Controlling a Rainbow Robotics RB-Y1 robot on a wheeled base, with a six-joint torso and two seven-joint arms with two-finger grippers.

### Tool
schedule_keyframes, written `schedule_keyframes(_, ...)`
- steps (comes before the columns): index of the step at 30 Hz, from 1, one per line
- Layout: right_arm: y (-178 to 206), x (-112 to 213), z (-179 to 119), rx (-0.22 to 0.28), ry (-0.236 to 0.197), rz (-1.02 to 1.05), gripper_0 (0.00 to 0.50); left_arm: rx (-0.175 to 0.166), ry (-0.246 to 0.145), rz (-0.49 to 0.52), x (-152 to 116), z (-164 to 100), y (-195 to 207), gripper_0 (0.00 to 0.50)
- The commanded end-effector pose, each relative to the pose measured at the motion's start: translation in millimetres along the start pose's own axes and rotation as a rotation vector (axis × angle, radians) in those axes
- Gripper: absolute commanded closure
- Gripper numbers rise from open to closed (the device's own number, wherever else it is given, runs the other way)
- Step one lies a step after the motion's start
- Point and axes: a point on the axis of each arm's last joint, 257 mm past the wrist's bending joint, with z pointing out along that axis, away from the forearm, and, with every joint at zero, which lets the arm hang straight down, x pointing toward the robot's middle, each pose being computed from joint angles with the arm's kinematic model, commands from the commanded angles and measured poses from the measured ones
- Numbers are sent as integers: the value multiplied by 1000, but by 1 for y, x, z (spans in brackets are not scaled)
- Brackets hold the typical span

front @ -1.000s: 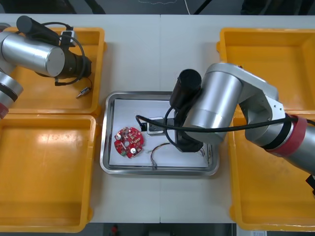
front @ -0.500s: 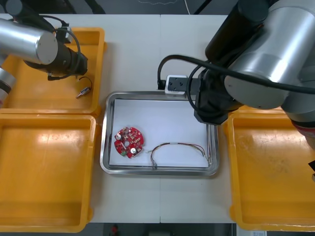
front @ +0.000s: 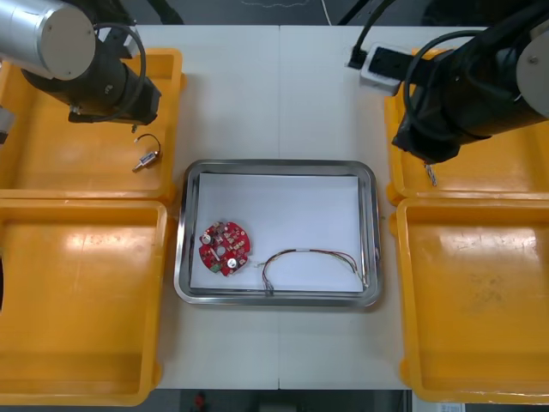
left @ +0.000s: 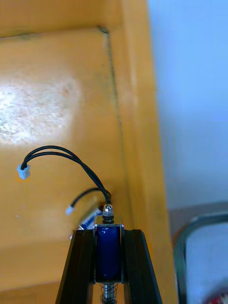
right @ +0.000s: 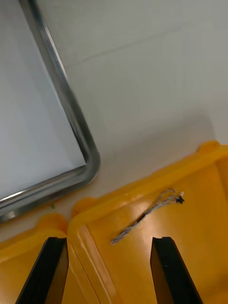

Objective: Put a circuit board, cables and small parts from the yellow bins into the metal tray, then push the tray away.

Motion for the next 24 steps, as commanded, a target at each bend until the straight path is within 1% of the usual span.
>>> schedule_keyframes(1,-46,33,-19,123,31,103,0,89,-35,-64,-14,-38,-54,500)
schedule_keyframes(2,-54,42,-19,133,42,140,0,96,-24,-44,-8,-42,-64,499)
schedule_keyframes(4,-64,52,-19,144,58,188,0,99,3,-12,3,-45,-75,500)
schedule_keyframes(5,-71,60,-18,149,69,220,0,103,9,11,7,-47,-84,500)
schedule_keyframes(9,-90,84,-17,172,106,320,0,129,55,74,29,-44,-113,499)
schedule_keyframes(10,-92,88,-16,174,113,332,0,131,60,84,32,-43,-117,499)
schedule_keyframes(12,-98,100,-14,183,140,372,0,124,76,114,42,-38,-129,500)
schedule_keyframes(13,-99,103,-13,183,145,380,0,123,80,123,45,-36,-131,499)
schedule_keyframes(15,-101,113,-8,181,173,414,0,108,96,149,55,-29,-137,499)
schedule_keyframes(16,-101,115,-6,182,181,423,0,104,101,158,57,-27,-139,499)
schedule_keyframes(18,-100,125,1,171,206,466,0,89,112,183,67,-18,-145,499)
schedule_keyframes(21,-96,132,12,144,221,521,0,72,117,205,76,-6,-150,500)
schedule_keyframes(24,-93,138,22,127,236,618,0,73,112,203,81,7,-153,499)
